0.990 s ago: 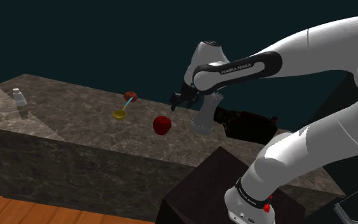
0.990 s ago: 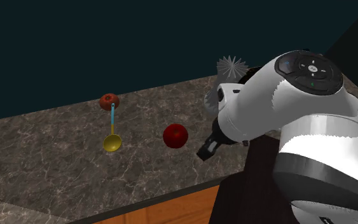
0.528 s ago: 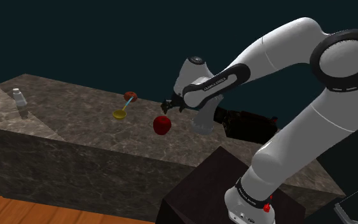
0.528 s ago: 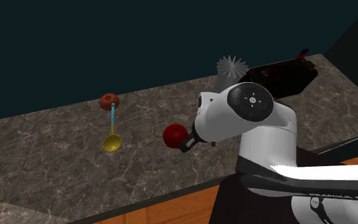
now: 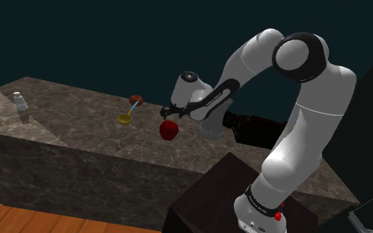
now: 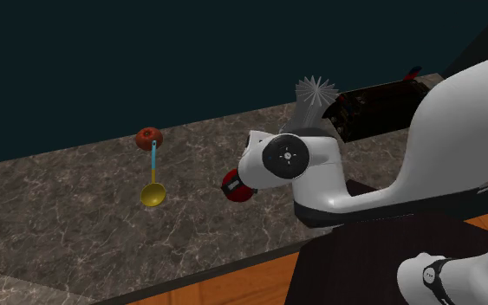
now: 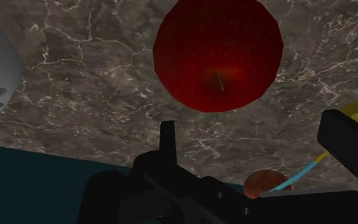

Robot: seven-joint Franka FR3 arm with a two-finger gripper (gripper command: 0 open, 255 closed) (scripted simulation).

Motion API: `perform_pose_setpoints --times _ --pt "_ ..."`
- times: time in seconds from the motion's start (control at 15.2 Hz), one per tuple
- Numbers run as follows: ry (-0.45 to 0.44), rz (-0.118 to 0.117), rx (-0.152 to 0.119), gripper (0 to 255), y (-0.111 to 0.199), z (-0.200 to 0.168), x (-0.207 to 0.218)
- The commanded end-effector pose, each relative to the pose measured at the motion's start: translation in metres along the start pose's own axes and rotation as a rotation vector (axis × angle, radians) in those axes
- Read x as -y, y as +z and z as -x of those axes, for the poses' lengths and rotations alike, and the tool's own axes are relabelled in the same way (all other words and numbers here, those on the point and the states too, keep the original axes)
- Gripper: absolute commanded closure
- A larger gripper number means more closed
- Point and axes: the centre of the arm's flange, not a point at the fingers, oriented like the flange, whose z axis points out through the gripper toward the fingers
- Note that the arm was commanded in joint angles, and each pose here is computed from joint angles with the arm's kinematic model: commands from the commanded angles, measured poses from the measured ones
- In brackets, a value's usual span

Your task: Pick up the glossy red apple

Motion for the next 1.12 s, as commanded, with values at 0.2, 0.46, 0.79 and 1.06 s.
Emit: perform_pose_setpoints --times 0.2,0.46,0.79,1.06 --pt "0.01 0.009 -0.014 0 0.03 0.002 -0.001" --pt "0.01 0.009 -0.014 0 0.052 0.011 0.0" --pt "0.01 0.009 -0.014 255 0.052 0.011 0.0" --pt "0.01 0.009 -0.014 255 0.053 0.01 0.001"
